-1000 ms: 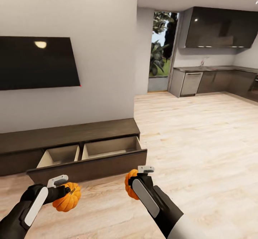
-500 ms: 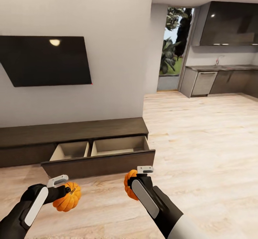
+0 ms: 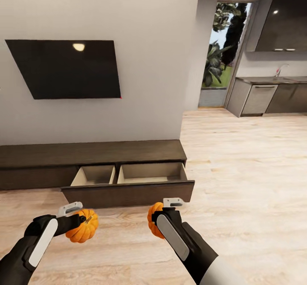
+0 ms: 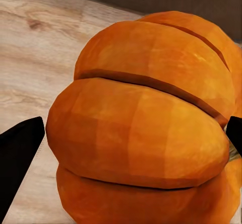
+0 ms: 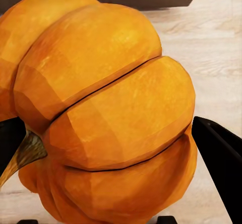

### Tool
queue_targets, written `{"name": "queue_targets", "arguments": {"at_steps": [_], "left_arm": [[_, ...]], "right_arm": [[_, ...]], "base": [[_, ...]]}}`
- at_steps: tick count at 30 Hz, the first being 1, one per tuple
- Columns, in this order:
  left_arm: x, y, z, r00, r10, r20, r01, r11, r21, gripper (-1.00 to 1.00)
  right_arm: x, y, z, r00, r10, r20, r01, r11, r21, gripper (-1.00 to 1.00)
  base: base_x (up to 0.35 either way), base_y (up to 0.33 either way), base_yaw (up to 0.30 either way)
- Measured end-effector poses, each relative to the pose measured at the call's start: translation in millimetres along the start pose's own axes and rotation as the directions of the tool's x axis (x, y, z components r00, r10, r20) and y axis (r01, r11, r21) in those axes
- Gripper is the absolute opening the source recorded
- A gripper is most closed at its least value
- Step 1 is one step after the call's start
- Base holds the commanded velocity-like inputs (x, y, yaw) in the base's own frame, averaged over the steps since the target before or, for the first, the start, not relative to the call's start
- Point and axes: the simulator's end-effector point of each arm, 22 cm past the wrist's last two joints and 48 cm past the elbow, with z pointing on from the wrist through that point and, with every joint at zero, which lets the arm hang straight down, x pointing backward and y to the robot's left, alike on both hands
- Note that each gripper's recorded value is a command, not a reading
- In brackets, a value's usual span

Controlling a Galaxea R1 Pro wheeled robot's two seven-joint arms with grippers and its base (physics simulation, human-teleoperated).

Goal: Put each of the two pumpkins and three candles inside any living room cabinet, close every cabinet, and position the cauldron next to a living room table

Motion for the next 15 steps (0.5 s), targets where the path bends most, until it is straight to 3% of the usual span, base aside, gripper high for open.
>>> {"name": "queue_targets", "arguments": {"at_steps": [15], "left_arm": [[0.1, -1.3, -0.2, 1.000, 0.004, -0.001, -0.004, 1.000, 0.001, -1.00]], "right_arm": [[0.0, 1.3, -0.2, 1.000, 0.003, 0.001, -0.003, 1.000, -0.004, -1.00]], "base": [[0.320, -0.028, 0.005]]}}
